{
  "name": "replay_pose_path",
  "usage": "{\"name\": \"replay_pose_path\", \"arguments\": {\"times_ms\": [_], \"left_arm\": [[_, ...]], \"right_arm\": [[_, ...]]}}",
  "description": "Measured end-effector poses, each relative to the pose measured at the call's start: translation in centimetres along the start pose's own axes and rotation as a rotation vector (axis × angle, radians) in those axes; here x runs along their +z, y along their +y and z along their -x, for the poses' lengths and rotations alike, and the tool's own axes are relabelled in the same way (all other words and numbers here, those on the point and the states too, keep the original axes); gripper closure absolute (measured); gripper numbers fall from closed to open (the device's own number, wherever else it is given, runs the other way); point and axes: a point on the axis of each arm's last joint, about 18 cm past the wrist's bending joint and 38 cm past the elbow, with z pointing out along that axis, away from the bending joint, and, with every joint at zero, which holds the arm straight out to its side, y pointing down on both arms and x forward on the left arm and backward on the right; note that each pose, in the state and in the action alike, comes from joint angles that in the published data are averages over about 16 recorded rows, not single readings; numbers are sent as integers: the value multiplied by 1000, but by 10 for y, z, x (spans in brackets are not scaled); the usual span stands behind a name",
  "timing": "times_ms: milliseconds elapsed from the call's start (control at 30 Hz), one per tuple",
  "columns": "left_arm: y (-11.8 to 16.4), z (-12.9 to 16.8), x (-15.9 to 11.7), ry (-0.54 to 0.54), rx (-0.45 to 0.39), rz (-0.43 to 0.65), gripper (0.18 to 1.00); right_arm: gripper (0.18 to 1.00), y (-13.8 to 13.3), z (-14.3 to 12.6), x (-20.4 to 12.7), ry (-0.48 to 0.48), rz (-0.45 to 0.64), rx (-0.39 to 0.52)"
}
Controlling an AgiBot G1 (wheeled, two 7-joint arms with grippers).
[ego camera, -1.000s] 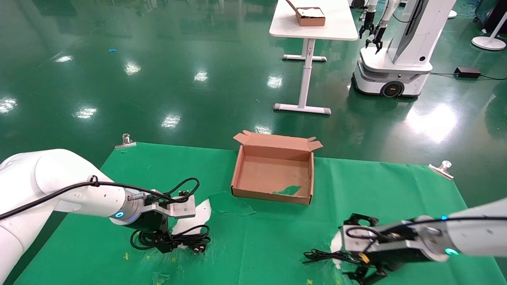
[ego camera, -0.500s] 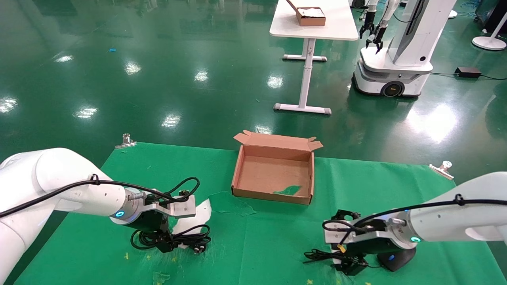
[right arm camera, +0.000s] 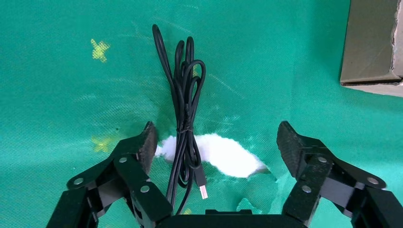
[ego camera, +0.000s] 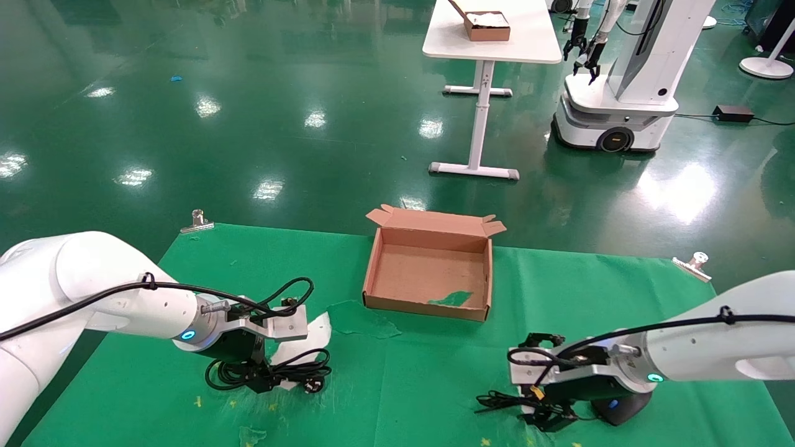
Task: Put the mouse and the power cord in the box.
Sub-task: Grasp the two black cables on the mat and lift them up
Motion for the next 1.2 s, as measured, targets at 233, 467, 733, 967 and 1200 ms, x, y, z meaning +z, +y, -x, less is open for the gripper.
{"name": "replay_pose_path", "arguments": {"times_ms": [233, 467, 733, 967, 1200], "left_arm": [[0, 0, 0, 0, 0, 0, 353], [0, 0, 0, 0, 0, -1, 490], [0, 0, 0, 0, 0, -1, 686], [0, 0, 0, 1, 0, 0, 827], [-5, 5, -7, -6, -2, -23, 898]], "right_arm": [[313, 0, 1, -1, -1, -3, -2], [458, 0, 1, -1, -2, -5, -3], [656, 0, 1, -1, -2, -6, -4], [795, 0, 1, -1, -2, -7, -4], [891, 0, -4, -8, 16, -17, 1]]}}
